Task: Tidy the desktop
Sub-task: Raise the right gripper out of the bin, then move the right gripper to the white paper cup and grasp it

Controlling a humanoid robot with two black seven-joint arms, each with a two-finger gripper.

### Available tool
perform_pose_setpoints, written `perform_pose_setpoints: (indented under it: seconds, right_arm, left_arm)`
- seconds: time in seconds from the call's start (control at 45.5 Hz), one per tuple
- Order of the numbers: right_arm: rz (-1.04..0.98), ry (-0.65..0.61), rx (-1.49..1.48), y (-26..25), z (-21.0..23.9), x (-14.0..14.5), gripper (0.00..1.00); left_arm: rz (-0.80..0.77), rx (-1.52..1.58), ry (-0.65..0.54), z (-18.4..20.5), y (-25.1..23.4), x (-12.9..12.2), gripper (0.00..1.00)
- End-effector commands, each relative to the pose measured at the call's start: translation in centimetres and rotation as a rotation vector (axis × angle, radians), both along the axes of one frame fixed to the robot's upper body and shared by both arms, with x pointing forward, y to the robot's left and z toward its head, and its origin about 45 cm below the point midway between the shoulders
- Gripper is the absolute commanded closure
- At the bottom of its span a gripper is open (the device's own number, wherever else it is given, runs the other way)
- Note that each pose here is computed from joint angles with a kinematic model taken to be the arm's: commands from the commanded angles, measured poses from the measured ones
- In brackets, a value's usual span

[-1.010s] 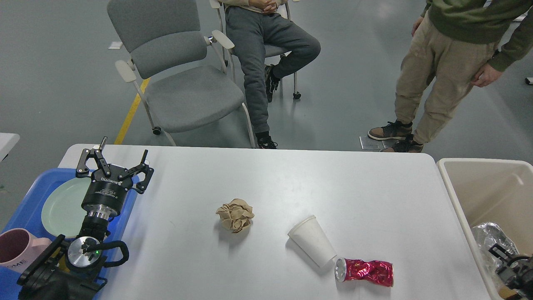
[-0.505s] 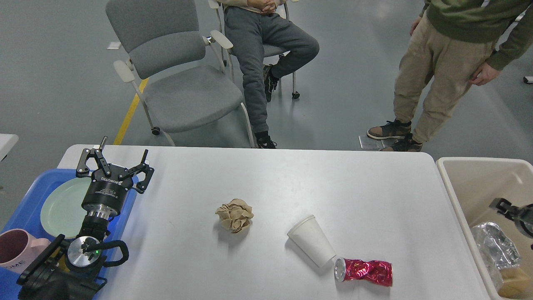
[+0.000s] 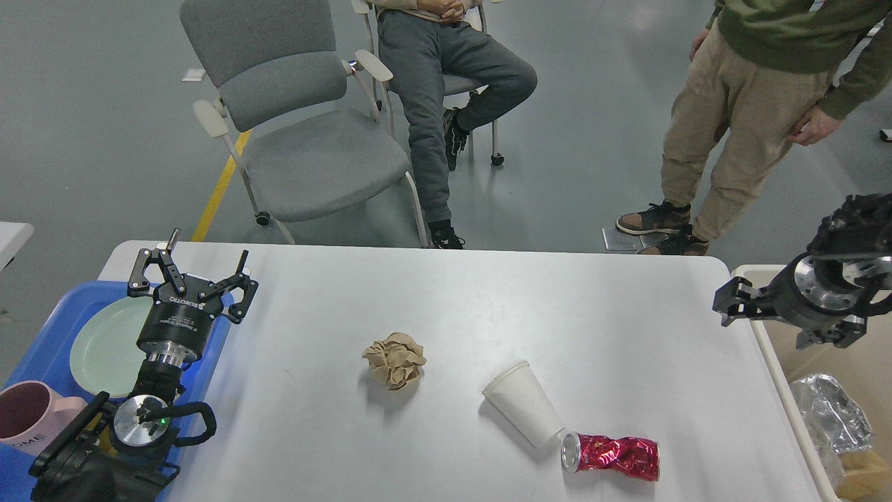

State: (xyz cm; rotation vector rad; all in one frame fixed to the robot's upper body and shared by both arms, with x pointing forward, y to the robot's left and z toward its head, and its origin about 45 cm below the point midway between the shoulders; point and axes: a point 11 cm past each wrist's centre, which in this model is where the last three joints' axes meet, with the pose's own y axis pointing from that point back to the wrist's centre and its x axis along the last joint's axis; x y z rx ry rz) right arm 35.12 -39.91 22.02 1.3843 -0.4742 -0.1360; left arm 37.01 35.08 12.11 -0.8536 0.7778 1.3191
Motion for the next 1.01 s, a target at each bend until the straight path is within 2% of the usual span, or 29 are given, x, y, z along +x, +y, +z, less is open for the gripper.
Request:
perform_pose_setpoints:
  seconds: [0.0,0.307,0.505,0.746,0.922,0.988]
  right_arm:
    - [0.063,0.075,0.049,3.1,2.2,0.0,0.00]
    - [0.238,0.143,0.076,10.1,7.5,-0.4,0.00]
    - [0.375,0.152,0.079,15.4,10.1,-2.0,0.00]
    - [0.443,0.154,0.055,17.6,10.7,-2.5,0.00]
    - [0.514,0.085,0.123,21.7,11.6,-2.3,0.00]
    - [0.540,0.052,0.167,23.5,10.3,-2.3,0.00]
  left_arm:
    - [0.000,0.000,0.000,0.0,0.0,0.0,0.03]
    - [0.002,0.001,0.001,0.0,0.1,-0.1,0.03]
    - [0.003,0.001,0.002,-0.1,0.1,-0.1,0.03]
    - [0.004,0.001,0.002,-0.1,0.1,-0.1,0.03]
    - [0.002,0.001,0.001,0.0,0.1,-0.1,0.03]
    - [0.002,0.001,0.001,0.0,0.1,-0.1,0.03]
